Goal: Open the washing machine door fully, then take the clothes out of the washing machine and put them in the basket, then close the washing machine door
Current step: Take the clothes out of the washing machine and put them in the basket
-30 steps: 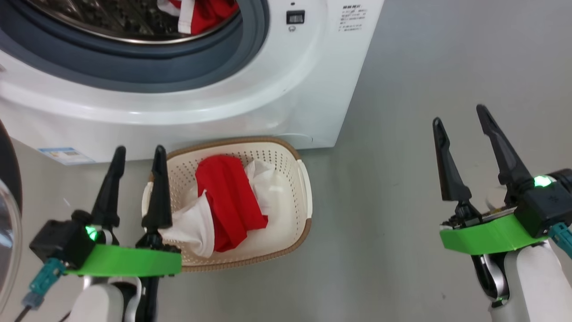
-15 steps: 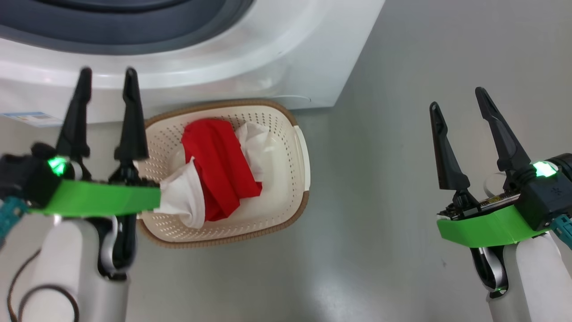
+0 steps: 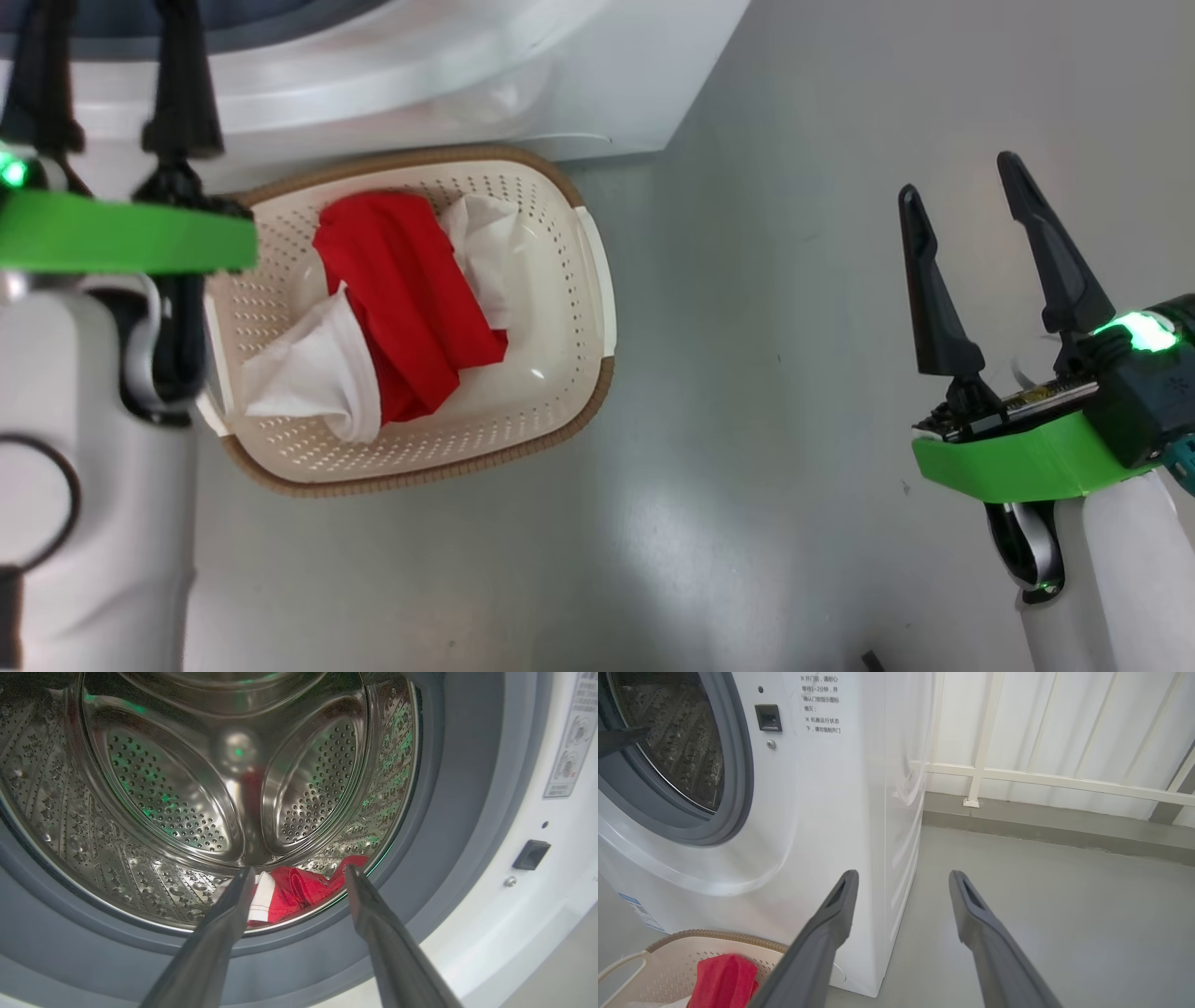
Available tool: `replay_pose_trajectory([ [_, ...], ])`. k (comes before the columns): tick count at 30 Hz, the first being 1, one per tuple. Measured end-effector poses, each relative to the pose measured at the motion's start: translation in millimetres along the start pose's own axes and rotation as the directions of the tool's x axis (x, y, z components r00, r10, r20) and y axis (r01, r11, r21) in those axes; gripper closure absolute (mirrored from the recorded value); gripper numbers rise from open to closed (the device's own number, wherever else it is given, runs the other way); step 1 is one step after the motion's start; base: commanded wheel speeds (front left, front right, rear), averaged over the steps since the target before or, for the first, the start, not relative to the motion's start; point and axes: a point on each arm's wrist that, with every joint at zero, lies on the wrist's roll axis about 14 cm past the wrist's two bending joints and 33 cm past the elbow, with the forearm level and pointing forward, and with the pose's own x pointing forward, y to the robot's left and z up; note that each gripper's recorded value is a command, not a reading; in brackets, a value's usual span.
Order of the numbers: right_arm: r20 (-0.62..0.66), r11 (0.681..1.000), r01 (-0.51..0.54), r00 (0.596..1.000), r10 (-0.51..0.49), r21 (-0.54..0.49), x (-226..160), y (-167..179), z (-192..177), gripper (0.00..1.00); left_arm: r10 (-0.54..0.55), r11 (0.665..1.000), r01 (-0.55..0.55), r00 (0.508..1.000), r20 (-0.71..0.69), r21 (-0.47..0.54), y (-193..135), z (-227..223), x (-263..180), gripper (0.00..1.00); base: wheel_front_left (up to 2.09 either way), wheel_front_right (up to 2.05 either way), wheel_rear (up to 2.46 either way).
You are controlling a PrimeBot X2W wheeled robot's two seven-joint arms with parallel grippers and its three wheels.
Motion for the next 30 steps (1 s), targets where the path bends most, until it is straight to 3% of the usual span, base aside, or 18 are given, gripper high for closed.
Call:
replay_pose_trajectory([
  [13,-0.055,1.0,0.019,0.998,-0.019,-0.01,1,-10,-26,0.0,-0.023,1.0,0.023,0.999,-0.028,0.003,-3,-25,57,0.0,0.0,0.0,0.0],
  [23,-0.072,0.999,0.032,0.997,-0.034,-0.023,-4,-16,-30,0.0,-0.034,0.999,0.033,0.986,-0.163,-0.013,-4,-53,83,0.0,0.0,0.0,0.0],
  [30,-0.073,0.999,0.04,0.996,-0.042,-0.031,-10,-19,-26,0.0,-0.038,0.999,0.043,0.95,-0.309,0.01,-6,-76,87,0.0,0.0,0.0,0.0],
])
